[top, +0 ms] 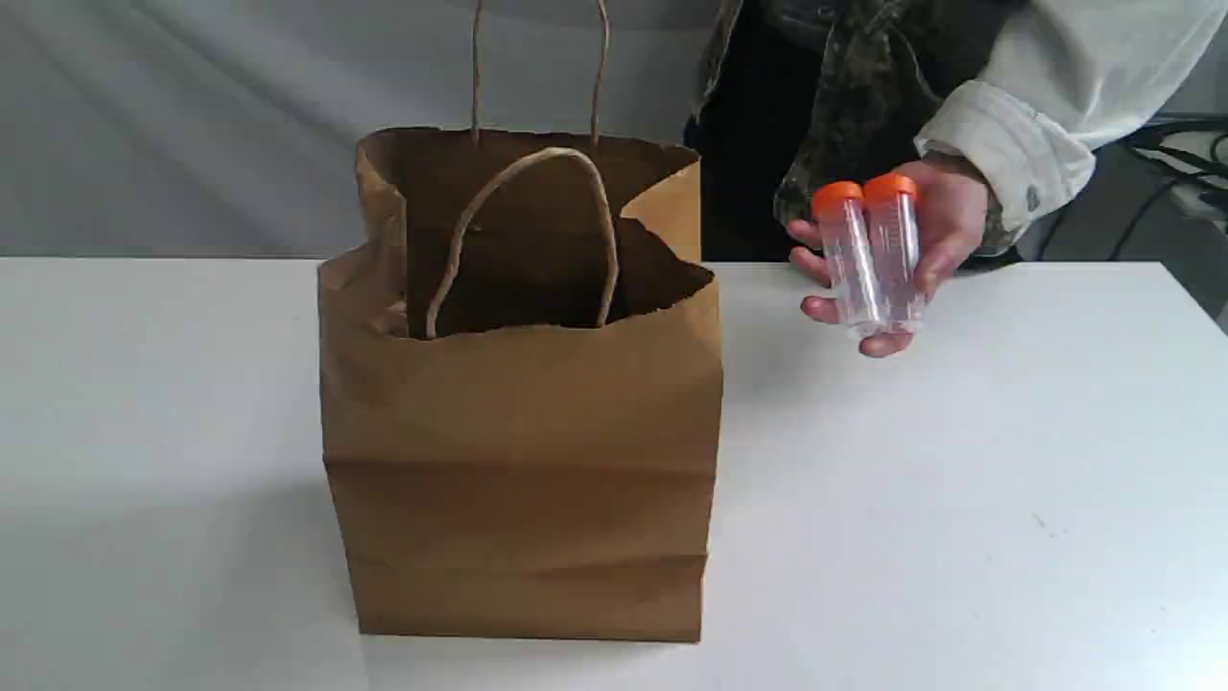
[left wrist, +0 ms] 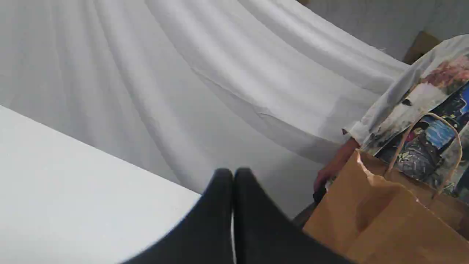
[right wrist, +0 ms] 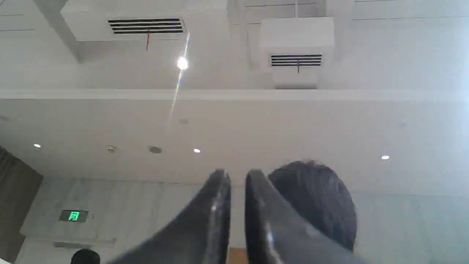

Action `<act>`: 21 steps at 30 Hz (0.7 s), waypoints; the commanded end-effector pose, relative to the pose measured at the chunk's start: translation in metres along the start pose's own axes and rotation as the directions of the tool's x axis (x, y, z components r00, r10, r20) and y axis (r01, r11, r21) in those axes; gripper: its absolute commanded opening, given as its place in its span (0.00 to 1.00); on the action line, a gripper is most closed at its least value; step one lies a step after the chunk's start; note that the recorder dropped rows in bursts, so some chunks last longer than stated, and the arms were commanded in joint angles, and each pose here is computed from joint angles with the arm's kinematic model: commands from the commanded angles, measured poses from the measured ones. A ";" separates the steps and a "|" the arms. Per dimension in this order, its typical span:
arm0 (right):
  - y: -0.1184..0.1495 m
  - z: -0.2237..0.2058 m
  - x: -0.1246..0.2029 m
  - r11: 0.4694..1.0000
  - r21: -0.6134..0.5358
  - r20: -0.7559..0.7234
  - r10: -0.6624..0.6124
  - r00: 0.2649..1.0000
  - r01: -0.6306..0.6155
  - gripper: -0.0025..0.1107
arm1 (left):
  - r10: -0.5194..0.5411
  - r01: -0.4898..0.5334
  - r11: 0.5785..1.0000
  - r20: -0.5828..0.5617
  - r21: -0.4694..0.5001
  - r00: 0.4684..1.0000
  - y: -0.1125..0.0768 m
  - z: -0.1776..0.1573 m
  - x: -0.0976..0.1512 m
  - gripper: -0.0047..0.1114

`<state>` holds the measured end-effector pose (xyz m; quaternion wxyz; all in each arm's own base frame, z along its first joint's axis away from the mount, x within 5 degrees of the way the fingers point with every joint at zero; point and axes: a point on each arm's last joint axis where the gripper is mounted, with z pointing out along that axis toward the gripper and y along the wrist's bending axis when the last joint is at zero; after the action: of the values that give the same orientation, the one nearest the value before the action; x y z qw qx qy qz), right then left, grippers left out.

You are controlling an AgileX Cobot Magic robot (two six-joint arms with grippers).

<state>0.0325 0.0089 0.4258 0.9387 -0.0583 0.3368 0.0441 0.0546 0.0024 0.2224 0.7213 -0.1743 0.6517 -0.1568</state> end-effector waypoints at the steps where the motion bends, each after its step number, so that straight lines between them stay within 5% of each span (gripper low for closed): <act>1: -0.003 0.039 0.022 0.999 0.030 -0.207 0.047 0.977 -0.042 0.26 | -0.004 0.004 1.000 0.009 0.002 1.000 -0.001 0.000 -0.001 0.04; 7: -0.005 0.103 0.054 0.998 0.036 -0.582 0.069 0.810 -0.059 0.28 | -0.004 0.004 1.000 0.009 0.002 1.000 -0.001 0.000 -0.001 0.04; 11: -0.003 0.137 0.079 0.999 -0.043 -0.828 -0.021 0.561 -0.025 0.28 | -0.004 0.004 1.000 0.009 0.002 1.000 -0.001 0.000 -0.001 0.04; 14: 0.007 0.156 0.093 0.982 -0.150 -0.911 -0.091 0.403 -0.118 0.28 | -0.004 0.004 1.000 0.009 0.002 1.000 -0.001 0.000 -0.001 0.04; 17: 0.022 0.173 0.112 0.922 -0.272 -0.937 -0.187 0.295 -0.277 0.28 | -0.004 0.004 1.000 0.009 0.002 1.000 -0.001 0.000 -0.001 0.04; 20: 0.038 0.181 0.132 0.790 -0.383 -0.924 -0.340 0.177 -0.479 0.28 | -0.004 0.004 1.000 0.009 0.002 1.000 -0.001 0.000 -0.001 0.04; 21: 0.040 0.192 0.147 0.773 -0.407 -0.913 -0.360 0.191 -0.487 0.28 | -0.004 0.004 1.000 0.009 0.002 1.000 -0.001 0.000 -0.001 0.04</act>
<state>0.2483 0.0735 0.4775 0.4492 -0.3097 0.8279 0.1297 0.0546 0.0024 0.2224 0.7215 -0.1737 0.6519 -0.1562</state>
